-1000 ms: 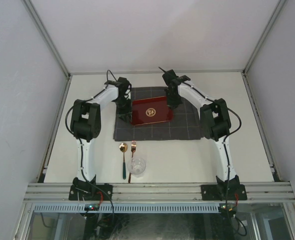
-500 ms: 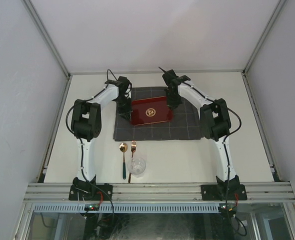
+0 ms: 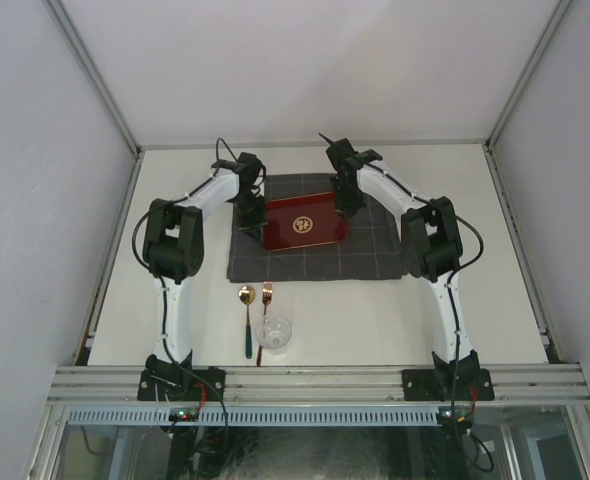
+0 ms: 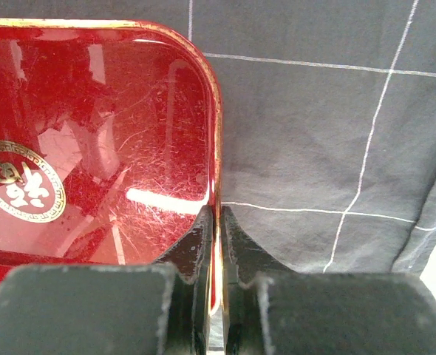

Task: Set the dinner table for one person
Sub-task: Place the plate on the napkin.

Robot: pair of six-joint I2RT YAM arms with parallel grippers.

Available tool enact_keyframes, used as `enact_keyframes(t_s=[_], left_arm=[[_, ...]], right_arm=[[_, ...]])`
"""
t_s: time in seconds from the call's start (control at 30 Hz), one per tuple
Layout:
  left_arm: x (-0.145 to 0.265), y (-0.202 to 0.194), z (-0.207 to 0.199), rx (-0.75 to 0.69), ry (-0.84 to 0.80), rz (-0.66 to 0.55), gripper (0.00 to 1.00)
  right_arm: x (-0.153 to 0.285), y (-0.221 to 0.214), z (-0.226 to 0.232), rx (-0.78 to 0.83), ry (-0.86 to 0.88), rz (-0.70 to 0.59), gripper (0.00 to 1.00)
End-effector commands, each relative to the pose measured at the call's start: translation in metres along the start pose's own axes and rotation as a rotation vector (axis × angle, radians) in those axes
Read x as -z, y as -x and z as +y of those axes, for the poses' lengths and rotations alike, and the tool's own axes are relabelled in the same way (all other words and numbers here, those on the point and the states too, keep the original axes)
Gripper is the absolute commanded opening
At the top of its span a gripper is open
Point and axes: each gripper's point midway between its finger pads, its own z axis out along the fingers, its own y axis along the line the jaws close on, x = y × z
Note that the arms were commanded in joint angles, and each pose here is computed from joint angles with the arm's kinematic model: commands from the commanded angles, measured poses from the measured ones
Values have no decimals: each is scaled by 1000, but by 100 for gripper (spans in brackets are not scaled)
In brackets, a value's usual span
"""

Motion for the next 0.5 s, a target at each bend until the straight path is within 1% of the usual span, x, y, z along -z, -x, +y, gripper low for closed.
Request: enact_keyframes(t_s=[0.0,0.23,0.47], left_arm=[[29,-3,-31,-72,-69,-66,0],[38,-21,-52,-127,-96,-61,0],[41,-39,-65,-160,-117,-60,0]], right_arm=[[27,34,0,-8,21,-107,0],[27,40,-1,-7,16,-111,0],[18,40,-2,-8,13,-96,0]])
